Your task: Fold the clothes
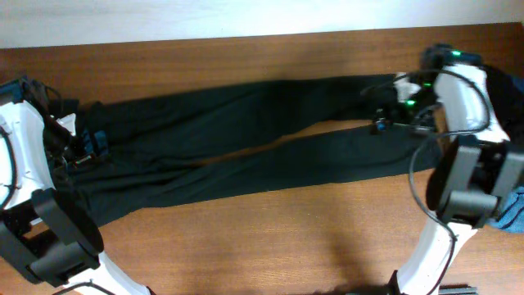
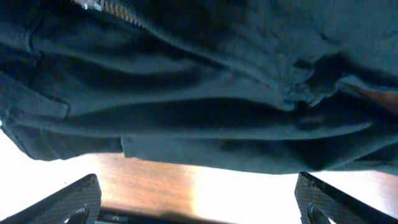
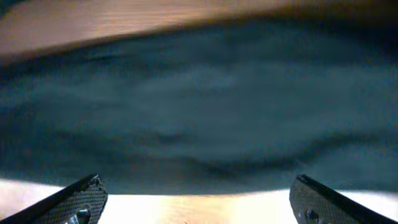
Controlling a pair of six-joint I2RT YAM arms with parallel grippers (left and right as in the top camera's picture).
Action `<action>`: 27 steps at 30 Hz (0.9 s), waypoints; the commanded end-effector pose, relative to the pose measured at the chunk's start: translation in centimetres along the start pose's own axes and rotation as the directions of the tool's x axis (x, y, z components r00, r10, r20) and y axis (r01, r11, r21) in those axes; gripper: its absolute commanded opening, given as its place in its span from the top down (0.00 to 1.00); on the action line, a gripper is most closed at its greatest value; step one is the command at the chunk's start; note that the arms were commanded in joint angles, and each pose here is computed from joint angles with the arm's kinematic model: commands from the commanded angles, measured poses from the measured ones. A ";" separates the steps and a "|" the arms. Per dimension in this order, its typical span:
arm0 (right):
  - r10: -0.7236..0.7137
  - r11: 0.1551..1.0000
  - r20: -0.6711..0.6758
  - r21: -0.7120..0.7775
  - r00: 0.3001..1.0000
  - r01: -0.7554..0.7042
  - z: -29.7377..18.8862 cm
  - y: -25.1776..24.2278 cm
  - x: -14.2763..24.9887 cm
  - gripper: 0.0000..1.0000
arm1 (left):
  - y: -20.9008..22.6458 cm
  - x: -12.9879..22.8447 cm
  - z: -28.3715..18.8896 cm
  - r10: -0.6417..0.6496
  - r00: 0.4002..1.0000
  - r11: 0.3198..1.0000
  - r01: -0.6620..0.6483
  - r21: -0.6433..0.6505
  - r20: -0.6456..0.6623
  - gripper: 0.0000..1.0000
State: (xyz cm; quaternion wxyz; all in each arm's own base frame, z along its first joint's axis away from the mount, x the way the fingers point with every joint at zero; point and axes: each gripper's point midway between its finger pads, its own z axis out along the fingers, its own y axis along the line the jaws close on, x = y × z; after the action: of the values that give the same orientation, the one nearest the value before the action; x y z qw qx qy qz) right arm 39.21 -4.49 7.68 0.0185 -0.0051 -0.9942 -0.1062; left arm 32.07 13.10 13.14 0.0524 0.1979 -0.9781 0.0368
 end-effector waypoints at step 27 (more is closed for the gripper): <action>-0.899 0.436 0.028 -0.037 0.438 0.899 3.1 9.2 -0.7 0.37 | -5.5 -1.8 -0.9 0.111 0.987 0.992 -0.117 0.044 0.116 0.01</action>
State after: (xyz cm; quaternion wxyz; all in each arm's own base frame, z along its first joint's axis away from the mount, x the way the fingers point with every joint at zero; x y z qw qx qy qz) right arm 40.93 4.47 7.52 -0.0486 0.4701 -0.8752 -0.1036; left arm 35.75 8.90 13.04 0.0072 0.1424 -0.9884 0.0521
